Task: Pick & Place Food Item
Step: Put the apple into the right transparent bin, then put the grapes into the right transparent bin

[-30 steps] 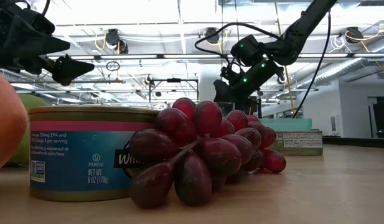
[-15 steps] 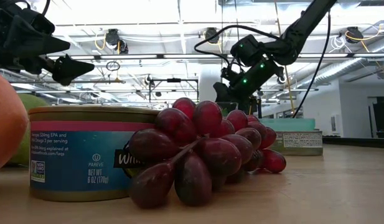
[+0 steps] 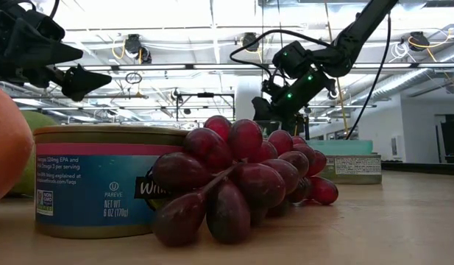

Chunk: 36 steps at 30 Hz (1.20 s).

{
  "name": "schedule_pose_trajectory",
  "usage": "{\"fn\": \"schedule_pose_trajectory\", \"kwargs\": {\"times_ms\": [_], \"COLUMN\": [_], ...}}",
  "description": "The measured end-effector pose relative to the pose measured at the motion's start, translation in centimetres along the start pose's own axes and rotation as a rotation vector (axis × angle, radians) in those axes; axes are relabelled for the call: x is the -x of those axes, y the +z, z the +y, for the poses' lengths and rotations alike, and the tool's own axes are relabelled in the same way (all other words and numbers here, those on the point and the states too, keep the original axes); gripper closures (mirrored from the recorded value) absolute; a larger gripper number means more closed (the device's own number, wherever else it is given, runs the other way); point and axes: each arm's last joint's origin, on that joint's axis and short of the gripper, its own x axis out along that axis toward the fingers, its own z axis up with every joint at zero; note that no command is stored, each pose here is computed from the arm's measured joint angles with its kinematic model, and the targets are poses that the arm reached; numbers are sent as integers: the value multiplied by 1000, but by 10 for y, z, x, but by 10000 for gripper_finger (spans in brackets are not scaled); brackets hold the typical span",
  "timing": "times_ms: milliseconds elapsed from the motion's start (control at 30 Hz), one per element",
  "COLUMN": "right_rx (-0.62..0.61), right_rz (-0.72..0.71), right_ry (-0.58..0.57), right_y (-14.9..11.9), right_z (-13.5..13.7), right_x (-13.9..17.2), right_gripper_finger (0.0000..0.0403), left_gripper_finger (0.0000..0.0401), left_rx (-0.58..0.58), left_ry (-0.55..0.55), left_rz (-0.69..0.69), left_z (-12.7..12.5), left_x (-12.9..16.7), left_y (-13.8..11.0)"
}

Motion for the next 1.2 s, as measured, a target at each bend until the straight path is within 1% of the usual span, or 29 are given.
{"fn": "schedule_pose_trajectory", "kwargs": {"times_ms": [167,367,467,533,733,833,900,967,1033,1067,1200], "right_rx": [-2,11,14,21,55,87,115,155,199,219,295], "right_rz": [0,-17,-38,-52,-116,-116,-99,-93,-83,-76,-46], "right_ry": [-2,2,18,60,307,493,657,845,996,1053,1216], "right_y": [0,2,4,9,26,31,30,29,24,21,2], "right_z": [0,1,5,11,36,56,71,91,113,124,165], "right_x": [0,0,3,9,40,62,76,92,110,118,152], "right_gripper_finger": [45,51,54,54,55,55,55,55,55,55,55], "left_gripper_finger": [2,2,2,2,2,2,2,2,2,2,2], "left_rx": [0,0,0,0,0,0,0,0,0,0,0], "left_ry": [0,0,0,0,0,0,0,0,0,0,0], "left_rz": [1,0,0,0,0,0,0,0,0,0,0], "left_z": [0,0,0,0,0,0,0,0,0,0,0], "left_x": [0,0,0,0,0,0,0,0,0,0,0], "left_y": [0,0,0,0,0,0,0,0,0,0,0]}}
